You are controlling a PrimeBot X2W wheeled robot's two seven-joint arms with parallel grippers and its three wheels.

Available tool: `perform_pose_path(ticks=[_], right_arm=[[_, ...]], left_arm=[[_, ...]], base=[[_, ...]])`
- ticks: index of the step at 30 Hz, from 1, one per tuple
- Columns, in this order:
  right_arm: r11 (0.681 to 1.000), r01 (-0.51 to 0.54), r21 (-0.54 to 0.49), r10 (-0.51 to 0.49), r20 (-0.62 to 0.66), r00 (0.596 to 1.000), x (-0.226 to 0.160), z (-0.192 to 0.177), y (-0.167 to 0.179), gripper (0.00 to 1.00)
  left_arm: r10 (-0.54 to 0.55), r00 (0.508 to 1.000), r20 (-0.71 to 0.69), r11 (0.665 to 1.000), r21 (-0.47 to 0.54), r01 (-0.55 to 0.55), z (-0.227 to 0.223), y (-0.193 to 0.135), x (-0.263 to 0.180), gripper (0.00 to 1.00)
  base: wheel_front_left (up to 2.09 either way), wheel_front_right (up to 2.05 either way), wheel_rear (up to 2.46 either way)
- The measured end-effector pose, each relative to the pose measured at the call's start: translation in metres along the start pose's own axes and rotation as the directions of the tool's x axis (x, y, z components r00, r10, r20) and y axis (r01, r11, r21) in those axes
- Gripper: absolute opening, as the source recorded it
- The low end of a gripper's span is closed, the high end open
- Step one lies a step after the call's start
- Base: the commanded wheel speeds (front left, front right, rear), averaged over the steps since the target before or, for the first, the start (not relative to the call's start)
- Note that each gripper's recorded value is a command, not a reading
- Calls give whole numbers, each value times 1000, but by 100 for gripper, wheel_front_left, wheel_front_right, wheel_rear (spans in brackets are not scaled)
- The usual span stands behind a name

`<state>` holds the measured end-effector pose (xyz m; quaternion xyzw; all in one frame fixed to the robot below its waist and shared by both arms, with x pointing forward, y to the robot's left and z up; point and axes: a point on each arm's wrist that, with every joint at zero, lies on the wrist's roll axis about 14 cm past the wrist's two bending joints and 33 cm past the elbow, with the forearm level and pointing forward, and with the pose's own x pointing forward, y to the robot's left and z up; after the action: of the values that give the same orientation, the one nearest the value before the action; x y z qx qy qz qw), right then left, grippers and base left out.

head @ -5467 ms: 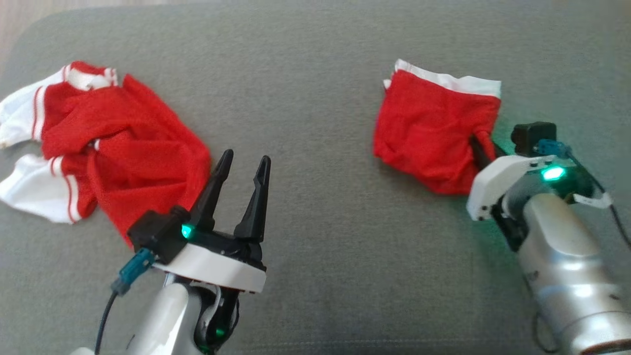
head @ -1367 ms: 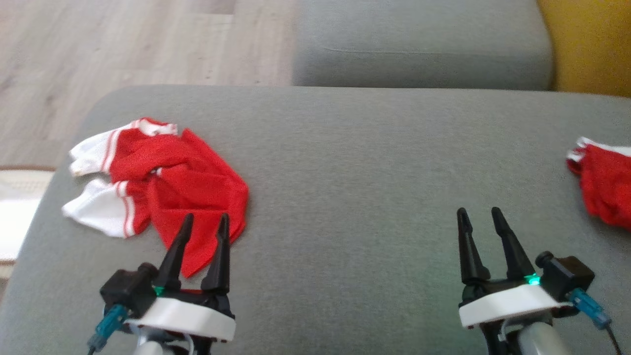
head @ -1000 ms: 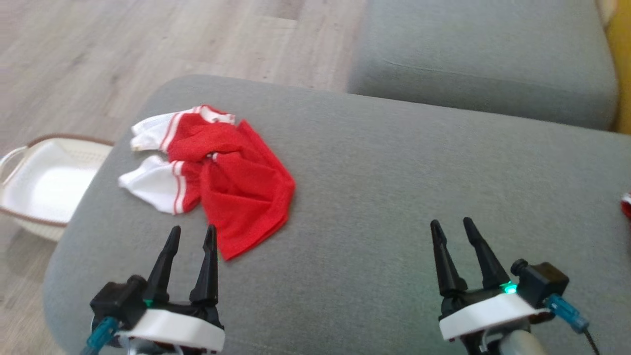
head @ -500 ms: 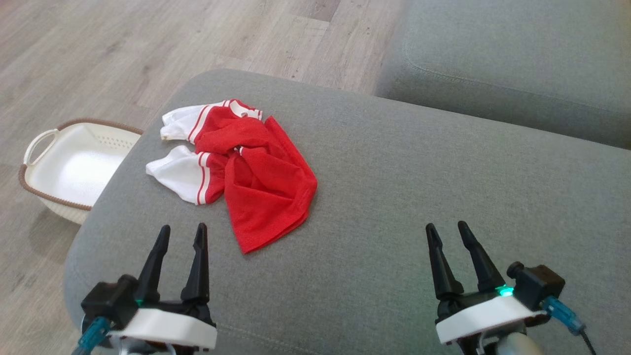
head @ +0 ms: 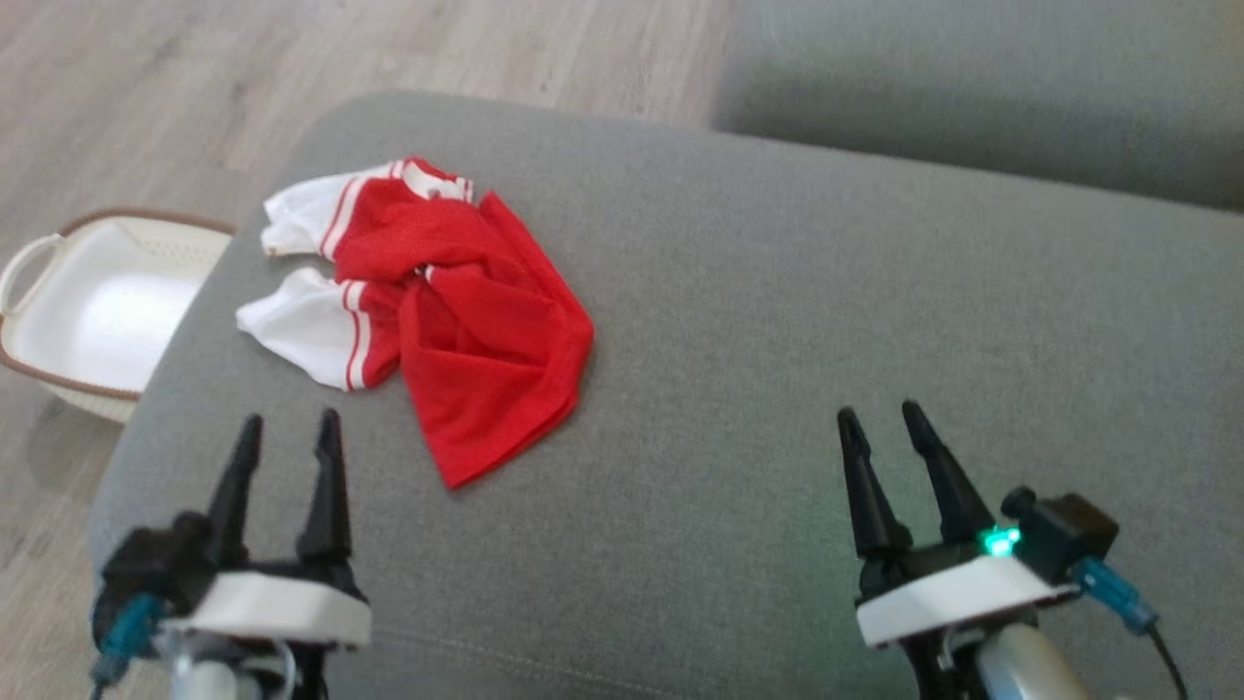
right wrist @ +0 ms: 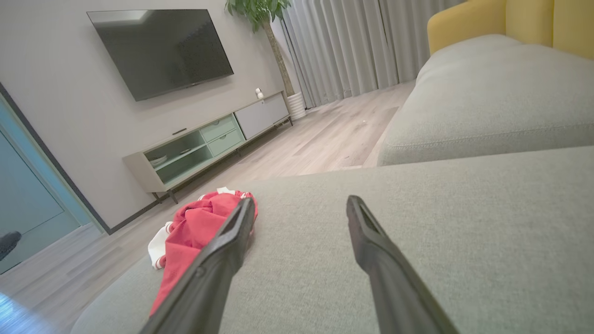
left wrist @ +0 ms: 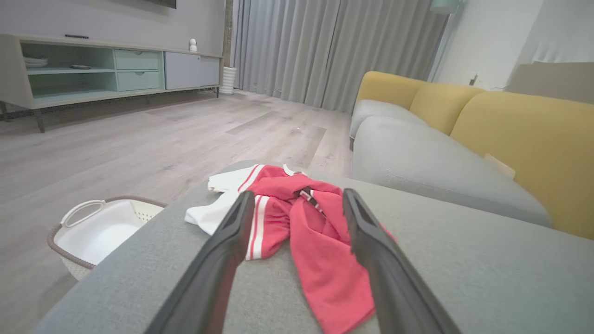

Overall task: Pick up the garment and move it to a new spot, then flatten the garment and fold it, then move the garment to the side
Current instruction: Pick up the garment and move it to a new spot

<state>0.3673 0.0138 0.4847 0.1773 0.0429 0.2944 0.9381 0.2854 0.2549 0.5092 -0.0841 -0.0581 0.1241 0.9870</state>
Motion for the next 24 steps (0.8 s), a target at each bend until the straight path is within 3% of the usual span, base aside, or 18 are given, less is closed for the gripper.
perform_pose_path(ticks=[8, 16, 20, 24], right_arm=[[1000, 23, -12, -22, 42, 999, 23, 11, -21, 100], [993, 113, -37, -111, 52, 992, 39, 10, -68, 100], [990, 136, -46, -134, 38, 990, 46, 6, -83, 100], [988, 149, -47, -148, 14, 989, 49, -2, -92, 100]], left_arm=[[-13, 998, -56, 993, 116, 19, -12, 15, 54, 100], [-22, 973, -228, 961, 264, 84, -44, 39, 127, 100], [-24, 931, -364, 948, 286, 136, -69, 41, 151, 100], [-27, 845, -534, 952, 245, 185, -108, 36, 157, 100]], base=[[0, 0, 0], [0, 0, 0], [0, 0, 0], [0, 0, 0]])
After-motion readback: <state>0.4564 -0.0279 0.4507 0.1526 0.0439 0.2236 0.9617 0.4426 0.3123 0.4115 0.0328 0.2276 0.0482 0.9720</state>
